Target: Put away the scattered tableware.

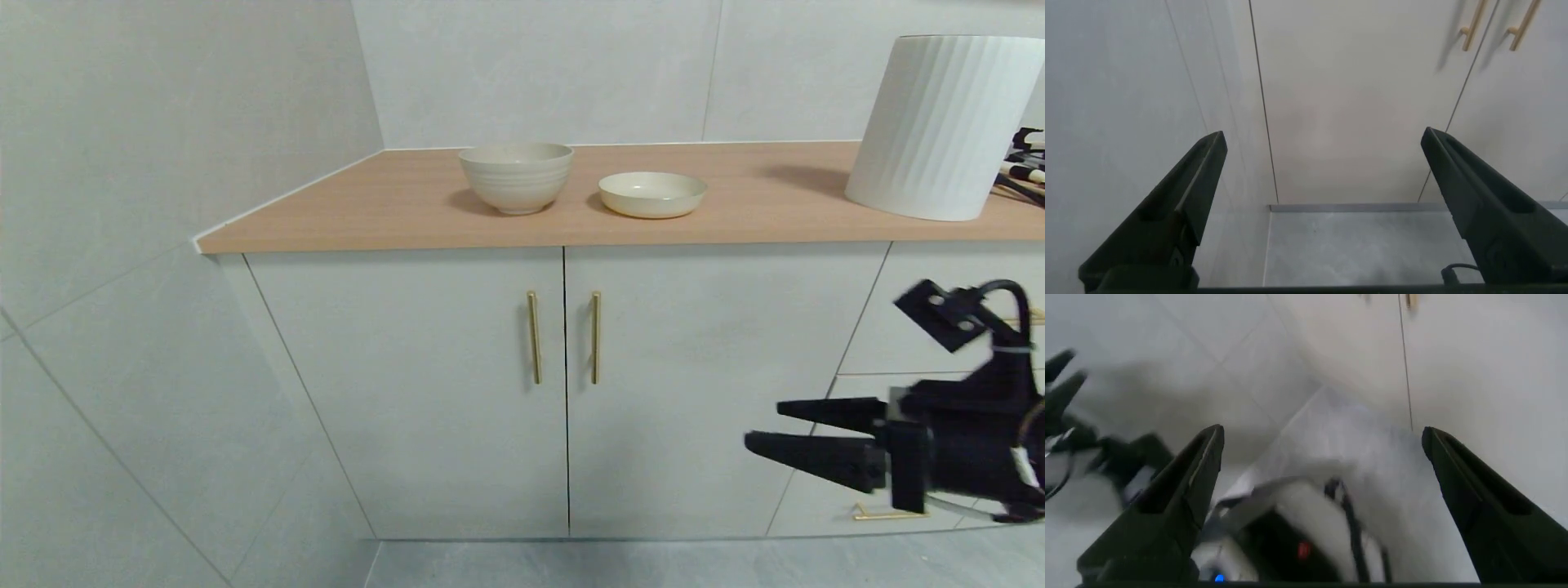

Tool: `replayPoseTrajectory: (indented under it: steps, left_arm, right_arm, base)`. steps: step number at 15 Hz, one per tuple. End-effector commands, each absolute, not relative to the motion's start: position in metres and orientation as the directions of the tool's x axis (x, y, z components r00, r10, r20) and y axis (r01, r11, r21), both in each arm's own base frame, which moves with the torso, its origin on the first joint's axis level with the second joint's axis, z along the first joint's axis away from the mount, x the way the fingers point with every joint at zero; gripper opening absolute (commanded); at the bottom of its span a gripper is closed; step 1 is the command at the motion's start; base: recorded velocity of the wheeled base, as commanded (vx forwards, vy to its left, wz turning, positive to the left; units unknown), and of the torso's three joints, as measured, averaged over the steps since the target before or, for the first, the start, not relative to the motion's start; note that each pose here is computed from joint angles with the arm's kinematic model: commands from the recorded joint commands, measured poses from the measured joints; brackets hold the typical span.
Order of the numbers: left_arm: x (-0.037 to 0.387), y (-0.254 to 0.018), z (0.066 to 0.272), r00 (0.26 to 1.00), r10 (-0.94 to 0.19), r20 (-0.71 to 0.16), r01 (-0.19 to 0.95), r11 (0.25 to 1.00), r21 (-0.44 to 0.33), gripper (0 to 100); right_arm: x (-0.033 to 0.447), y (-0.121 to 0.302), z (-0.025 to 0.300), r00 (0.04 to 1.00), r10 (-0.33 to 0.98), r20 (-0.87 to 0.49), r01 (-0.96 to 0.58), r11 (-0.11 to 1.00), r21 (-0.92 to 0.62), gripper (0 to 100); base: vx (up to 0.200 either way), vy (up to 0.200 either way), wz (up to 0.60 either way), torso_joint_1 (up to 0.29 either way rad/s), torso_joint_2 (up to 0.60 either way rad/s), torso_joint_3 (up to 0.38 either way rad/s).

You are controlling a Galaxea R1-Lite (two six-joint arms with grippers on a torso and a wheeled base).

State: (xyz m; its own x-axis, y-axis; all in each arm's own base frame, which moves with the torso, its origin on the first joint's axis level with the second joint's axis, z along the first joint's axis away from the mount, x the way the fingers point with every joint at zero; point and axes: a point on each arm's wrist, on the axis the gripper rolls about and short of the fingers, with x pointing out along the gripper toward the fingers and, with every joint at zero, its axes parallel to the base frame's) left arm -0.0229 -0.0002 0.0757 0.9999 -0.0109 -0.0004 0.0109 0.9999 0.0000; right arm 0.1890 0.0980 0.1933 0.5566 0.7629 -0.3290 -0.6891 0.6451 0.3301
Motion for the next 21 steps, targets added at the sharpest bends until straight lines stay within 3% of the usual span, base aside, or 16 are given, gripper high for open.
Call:
replayPoseTrajectory:
  steps: [1,5,9,12,21]
  left_arm:
    - [-0.023,0.0,0.075,1.0,-0.011,-0.002,0.011,1.0,0.0,100]
    - [-0.023,0.0,0.076,1.0,-0.011,0.0,0.011,1.0,0.0,100]
    - [-0.023,0.0,0.076,1.0,-0.011,0.0,0.011,1.0,0.0,100]
    - [-0.023,0.0,0.075,1.0,-0.011,-0.002,0.011,1.0,0.0,100]
    - [-0.023,0.0,0.076,1.0,-0.011,0.0,0.011,1.0,0.0,100]
  right_arm:
    - [0.256,0.145,0.172,0.515,0.769,-0.378,-0.68,0.636,0.365,100]
    - [0.298,0.168,0.166,0.517,0.773,-0.367,-0.671,0.633,0.386,100]
    - [0.34,0.204,0.134,0.55,0.768,-0.328,-0.668,0.641,0.378,100]
    - [0.351,0.211,0.122,0.609,0.749,-0.261,-0.644,0.66,0.387,100]
    - [0.373,0.231,0.108,0.668,0.725,-0.167,-0.605,0.66,0.446,100]
  base:
    - [0.0,0.0,0.0,0.0,0.0,0.0]
    - [0.0,0.0,0.0,0.0,0.0,0.0]
    - [0.0,0.0,0.0,0.0,0.0,0.0]
    - [0.0,0.0,0.0,0.0,0.0,0.0]
    - [0.0,0.0,0.0,0.0,0.0,0.0]
